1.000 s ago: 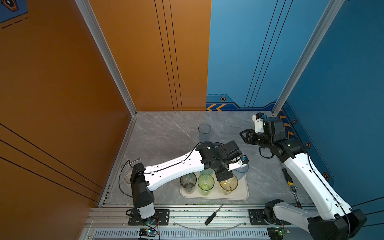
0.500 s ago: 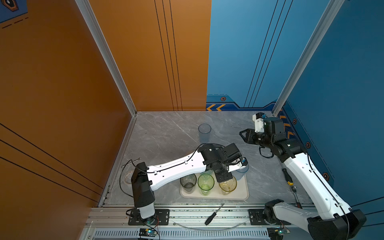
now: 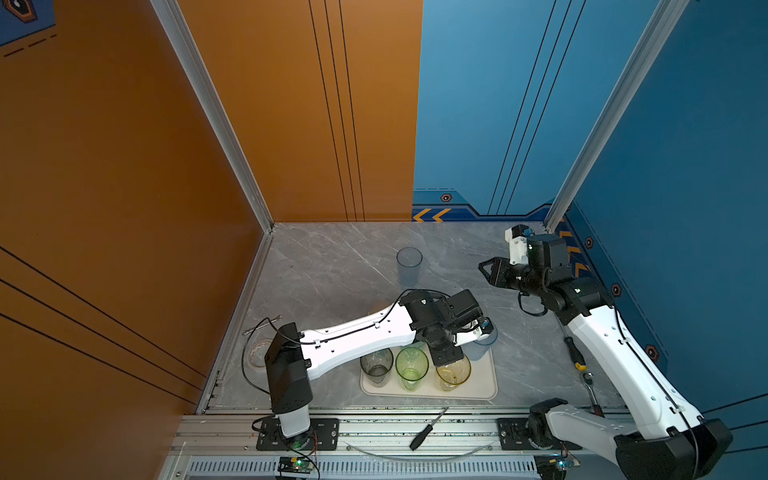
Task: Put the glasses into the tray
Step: 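Lower the yellow cup onto the tray beside the other yellow cup, then open left gripper and raise it away while right gripper moves toward blue cup, then lower right gripper around the rim of the blue cup beyond the tray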
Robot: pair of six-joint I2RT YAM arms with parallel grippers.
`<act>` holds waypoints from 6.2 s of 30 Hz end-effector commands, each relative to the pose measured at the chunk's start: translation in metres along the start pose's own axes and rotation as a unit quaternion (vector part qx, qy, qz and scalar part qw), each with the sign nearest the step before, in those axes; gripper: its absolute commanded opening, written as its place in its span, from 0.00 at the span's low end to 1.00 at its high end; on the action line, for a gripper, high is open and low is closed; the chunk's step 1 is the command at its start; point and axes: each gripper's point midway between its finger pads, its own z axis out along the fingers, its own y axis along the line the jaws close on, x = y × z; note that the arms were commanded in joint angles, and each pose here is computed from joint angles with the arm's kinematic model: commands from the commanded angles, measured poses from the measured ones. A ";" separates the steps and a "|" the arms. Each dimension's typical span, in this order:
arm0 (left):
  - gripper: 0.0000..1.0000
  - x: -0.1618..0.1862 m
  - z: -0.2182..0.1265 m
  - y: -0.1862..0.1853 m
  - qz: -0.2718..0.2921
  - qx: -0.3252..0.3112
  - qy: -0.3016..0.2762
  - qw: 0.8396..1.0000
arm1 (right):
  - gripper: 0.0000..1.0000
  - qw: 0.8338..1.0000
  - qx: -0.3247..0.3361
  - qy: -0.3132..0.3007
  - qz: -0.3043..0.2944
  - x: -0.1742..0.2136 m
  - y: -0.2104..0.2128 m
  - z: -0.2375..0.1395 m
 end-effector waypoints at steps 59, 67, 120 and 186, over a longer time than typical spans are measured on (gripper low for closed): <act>0.13 0.019 0.029 0.011 -0.018 0.008 0.026 0.999 | 0.39 1.000 -0.014 0.014 0.016 0.002 0.001 0.018; 0.17 0.019 0.024 0.013 -0.019 0.001 0.021 1.000 | 0.39 1.000 -0.016 0.014 0.017 0.003 0.002 0.017; 0.23 0.138 -0.119 0.219 -0.437 -0.266 -0.244 0.824 | 0.40 0.997 0.024 0.072 -0.031 -0.007 0.007 0.040; 0.27 0.214 -0.105 0.225 -0.518 -0.278 -0.276 0.760 | 0.26 0.957 0.082 0.228 -0.157 0.011 0.063 0.235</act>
